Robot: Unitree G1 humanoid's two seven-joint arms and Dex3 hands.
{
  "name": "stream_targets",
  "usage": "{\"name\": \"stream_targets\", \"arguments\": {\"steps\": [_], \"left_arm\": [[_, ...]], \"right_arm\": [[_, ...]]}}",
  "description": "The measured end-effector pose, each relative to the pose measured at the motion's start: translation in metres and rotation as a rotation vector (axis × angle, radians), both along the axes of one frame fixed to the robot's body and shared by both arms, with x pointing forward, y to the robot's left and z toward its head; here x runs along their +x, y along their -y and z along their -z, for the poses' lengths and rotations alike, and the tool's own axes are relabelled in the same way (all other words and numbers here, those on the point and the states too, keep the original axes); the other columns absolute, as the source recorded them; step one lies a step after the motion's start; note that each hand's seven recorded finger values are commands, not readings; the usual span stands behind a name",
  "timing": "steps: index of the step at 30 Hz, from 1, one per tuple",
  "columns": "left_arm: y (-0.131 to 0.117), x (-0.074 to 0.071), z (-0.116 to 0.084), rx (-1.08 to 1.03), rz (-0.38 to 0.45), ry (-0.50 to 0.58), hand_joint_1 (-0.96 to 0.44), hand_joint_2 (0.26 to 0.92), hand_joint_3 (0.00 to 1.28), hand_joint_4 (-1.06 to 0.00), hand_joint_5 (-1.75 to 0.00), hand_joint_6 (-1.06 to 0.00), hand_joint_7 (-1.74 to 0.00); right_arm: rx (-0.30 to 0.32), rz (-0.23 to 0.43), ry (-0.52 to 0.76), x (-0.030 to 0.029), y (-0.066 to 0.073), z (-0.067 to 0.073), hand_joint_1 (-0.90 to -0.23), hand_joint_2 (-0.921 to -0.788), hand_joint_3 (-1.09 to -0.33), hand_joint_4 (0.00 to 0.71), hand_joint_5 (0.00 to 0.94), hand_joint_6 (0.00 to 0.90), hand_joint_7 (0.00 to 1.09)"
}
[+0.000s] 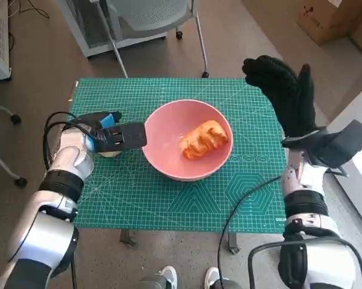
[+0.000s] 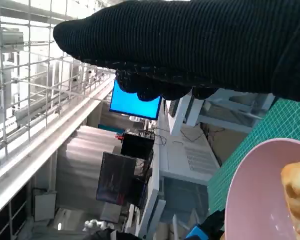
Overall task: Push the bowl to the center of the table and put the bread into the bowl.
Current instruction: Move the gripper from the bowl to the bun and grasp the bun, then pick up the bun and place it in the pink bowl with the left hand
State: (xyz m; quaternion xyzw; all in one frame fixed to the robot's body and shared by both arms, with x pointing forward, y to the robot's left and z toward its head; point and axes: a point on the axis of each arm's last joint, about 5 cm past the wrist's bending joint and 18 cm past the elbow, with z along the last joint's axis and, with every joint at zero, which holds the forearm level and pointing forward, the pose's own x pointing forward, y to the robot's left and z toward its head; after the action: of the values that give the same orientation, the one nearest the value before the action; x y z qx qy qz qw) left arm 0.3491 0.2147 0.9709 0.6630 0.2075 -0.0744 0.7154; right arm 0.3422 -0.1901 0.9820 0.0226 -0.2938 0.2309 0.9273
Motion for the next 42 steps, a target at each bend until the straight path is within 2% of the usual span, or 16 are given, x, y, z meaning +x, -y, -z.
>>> {"name": "stream_targets", "arguments": {"steps": [1,3,4,7,26,42], "left_arm": [[0.0000,-0.0004,0.0011,0.003,0.004,0.011,0.15,0.916,0.16,-0.58,-1.35,-0.59,-0.77],[0.0001,-0.0010,0.0028,0.005,0.011,0.029,0.08,0.909,0.13,-0.60,-1.26,-0.63,-0.99],[0.0001,-0.0013,0.0037,0.005,0.015,0.037,0.05,0.905,0.12,-0.61,-1.21,-0.65,-1.07],[0.0004,-0.0020,0.0055,0.003,0.027,0.053,0.02,0.900,0.11,-0.63,-1.15,-0.68,-1.16],[-0.0007,-0.0018,0.0038,-0.009,0.042,0.048,0.00,0.920,0.08,-0.60,-1.27,-0.68,-1.10],[-0.0013,-0.0025,0.0000,-0.010,0.055,0.045,0.00,0.920,0.09,-0.62,-1.33,-0.66,-1.04]], "right_arm": [[0.001,-0.001,0.001,0.0000,0.0002,0.0001,-0.670,-0.921,-0.669,0.199,0.000,0.337,0.00],[0.004,-0.001,0.001,-0.0001,0.0006,0.0002,-0.667,-0.921,-0.669,0.198,0.000,0.337,0.00],[0.008,-0.001,0.001,-0.0002,0.0008,0.0004,-0.665,-0.921,-0.669,0.198,0.000,0.337,0.00],[0.013,-0.001,0.000,-0.0005,0.0015,0.0012,-0.663,-0.921,-0.669,0.197,0.000,0.336,0.00],[0.024,-0.020,-0.014,-0.0009,0.0028,0.0038,-0.646,-0.921,-0.658,0.197,0.002,0.325,0.00],[0.020,-0.015,-0.019,-0.0014,0.0026,0.0050,-0.648,-0.921,-0.655,0.198,0.001,0.323,0.00]]}}
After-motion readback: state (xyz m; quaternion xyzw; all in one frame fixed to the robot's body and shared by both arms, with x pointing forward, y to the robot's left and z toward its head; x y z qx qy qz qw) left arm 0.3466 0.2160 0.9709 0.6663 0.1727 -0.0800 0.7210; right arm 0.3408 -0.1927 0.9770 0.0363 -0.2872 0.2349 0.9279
